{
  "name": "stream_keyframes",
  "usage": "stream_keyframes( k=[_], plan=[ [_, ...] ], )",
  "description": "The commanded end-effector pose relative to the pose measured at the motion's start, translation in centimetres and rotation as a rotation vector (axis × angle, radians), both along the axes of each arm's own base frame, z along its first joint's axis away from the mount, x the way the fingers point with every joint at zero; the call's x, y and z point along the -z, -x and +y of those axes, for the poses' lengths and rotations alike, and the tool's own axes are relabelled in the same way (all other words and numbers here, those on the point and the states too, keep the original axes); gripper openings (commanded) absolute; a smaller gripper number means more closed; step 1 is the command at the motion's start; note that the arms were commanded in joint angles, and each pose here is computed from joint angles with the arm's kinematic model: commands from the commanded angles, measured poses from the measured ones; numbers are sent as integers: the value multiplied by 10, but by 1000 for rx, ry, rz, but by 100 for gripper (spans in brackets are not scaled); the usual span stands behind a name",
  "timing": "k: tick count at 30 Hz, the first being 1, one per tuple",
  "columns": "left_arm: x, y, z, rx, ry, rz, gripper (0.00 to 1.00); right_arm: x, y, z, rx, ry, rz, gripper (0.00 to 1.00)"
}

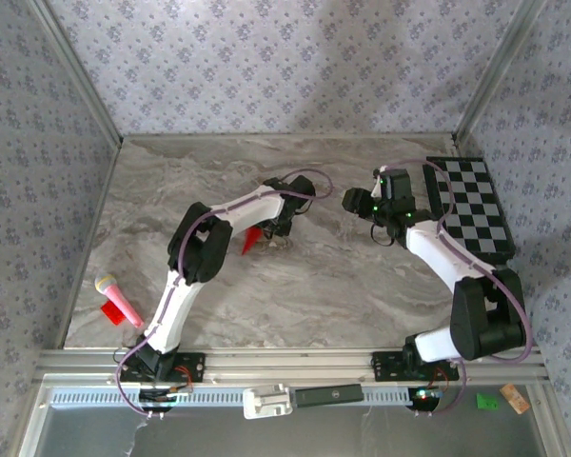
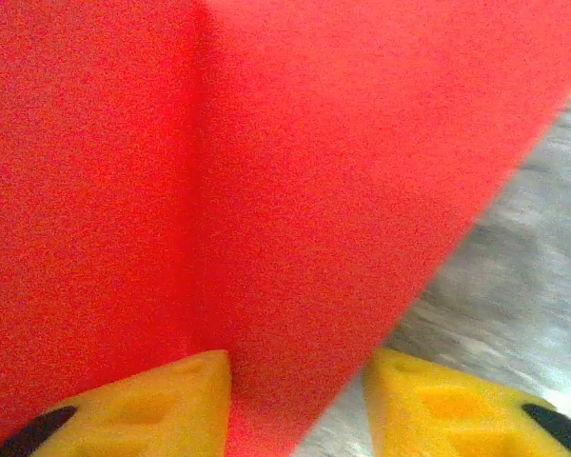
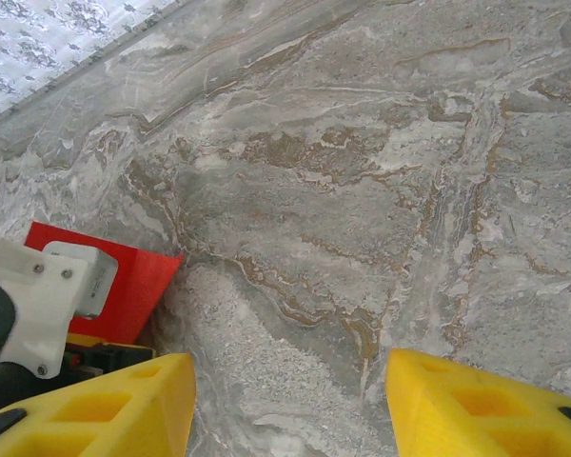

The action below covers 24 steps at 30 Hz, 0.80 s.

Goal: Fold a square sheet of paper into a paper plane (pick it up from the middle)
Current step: Turn over the paper at the center of the table.

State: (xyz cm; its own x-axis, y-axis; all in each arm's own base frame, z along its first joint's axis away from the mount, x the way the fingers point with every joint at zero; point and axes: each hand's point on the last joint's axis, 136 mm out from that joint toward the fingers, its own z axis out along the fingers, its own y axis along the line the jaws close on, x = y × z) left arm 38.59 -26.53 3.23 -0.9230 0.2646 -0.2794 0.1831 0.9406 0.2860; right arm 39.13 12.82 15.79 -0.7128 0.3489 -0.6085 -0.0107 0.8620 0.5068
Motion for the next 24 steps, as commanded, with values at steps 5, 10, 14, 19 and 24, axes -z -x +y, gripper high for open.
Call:
stream_keyframes(
  k=[5, 10, 14, 19, 24],
  plan=[
    [-35, 30, -68, 7, 425, 121, 57, 5, -1, -4, 21, -44, 17, 56],
    [-51, 53, -96, -36, 628, 230, 60, 4, 2, -3, 10, -85, 35, 57],
    [-75, 58, -110, -77, 762, 244, 63, -1, 1, 2, -19, -95, 36, 59],
    [-89, 57, -109, -116, 830, 229, 65, 1, 2, 10, -49, -92, 52, 60],
    [-95, 55, -97, -126, 857, 238, 65, 11, 6, 21, -77, -86, 84, 60]
  ],
)
